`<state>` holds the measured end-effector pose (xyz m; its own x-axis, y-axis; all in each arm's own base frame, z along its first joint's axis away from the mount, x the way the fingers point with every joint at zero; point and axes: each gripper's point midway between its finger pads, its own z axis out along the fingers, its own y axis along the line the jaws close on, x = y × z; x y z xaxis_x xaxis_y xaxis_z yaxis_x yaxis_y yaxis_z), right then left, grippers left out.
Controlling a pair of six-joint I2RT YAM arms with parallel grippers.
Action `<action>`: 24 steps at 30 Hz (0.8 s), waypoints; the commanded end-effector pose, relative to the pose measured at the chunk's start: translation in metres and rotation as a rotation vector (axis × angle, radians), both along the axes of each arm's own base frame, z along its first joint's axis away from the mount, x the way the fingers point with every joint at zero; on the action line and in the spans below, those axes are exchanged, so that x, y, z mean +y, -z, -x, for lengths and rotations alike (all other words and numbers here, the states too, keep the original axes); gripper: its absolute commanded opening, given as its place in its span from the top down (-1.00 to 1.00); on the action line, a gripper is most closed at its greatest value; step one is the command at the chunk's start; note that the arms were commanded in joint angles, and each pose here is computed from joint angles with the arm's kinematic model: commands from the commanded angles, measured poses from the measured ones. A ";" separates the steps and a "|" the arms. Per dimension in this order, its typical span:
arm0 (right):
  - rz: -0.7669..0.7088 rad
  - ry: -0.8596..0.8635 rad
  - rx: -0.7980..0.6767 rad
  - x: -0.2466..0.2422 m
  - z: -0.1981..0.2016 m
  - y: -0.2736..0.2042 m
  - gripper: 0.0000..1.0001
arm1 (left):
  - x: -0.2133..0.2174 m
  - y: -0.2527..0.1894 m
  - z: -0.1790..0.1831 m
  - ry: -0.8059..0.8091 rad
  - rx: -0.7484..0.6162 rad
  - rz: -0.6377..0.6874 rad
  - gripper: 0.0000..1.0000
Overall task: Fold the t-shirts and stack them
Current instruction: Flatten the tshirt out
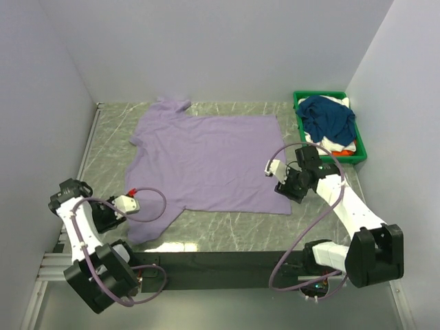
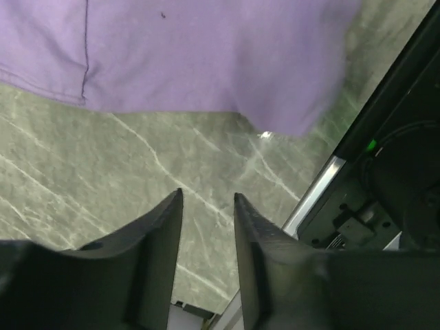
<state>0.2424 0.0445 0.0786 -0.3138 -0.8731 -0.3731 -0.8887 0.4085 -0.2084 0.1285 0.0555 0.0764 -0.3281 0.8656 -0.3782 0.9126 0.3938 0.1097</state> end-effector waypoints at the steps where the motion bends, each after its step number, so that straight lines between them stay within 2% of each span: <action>1: -0.025 0.028 -0.084 0.004 -0.025 -0.040 -0.24 | 0.007 -0.015 -0.017 0.039 -0.026 0.013 0.14; 2: -0.050 0.053 -0.079 0.006 -0.031 -0.046 -0.24 | 0.013 -0.031 -0.035 -0.016 -0.066 0.033 0.03; 3: -0.084 0.096 -0.058 0.010 -0.035 -0.050 -0.24 | 0.007 -0.041 -0.050 -0.045 -0.104 0.108 -0.06; 4: -0.119 0.113 -0.041 0.018 -0.048 -0.054 -0.24 | 0.004 -0.040 -0.060 -0.103 -0.064 0.196 -0.27; 5: -0.139 0.140 -0.022 0.022 -0.055 -0.055 -0.23 | 0.008 -0.056 -0.079 -0.138 -0.097 0.225 -0.30; 6: -0.173 0.196 0.010 0.027 -0.060 -0.055 -0.19 | 0.008 -0.064 -0.102 -0.176 -0.144 0.276 -0.29; 7: -0.196 0.226 0.043 0.034 -0.075 -0.051 -0.11 | 0.007 -0.061 -0.117 -0.288 -0.092 0.344 -0.20; 9: -0.230 0.328 0.088 0.039 -0.092 -0.044 0.03 | 0.019 -0.075 -0.161 -0.358 -0.192 0.360 -0.10; 10: -0.232 0.361 0.114 0.042 -0.107 -0.037 0.07 | 0.012 -0.072 -0.172 -0.435 -0.159 0.402 -0.04; 13: -0.246 0.450 0.182 0.048 -0.129 -0.020 0.18 | 0.006 -0.066 -0.207 -0.510 -0.193 0.386 0.05; 16: -0.241 0.516 0.217 0.050 -0.148 -0.003 0.20 | -0.003 -0.045 -0.234 -0.580 -0.208 0.359 0.10; 20: -0.220 0.562 0.255 0.051 -0.160 0.018 0.22 | 0.003 -0.011 -0.249 -0.695 -0.139 0.313 0.18; 24: -0.166 0.592 0.289 0.045 -0.161 0.041 0.24 | 0.012 0.028 -0.244 -0.753 -0.036 0.246 0.27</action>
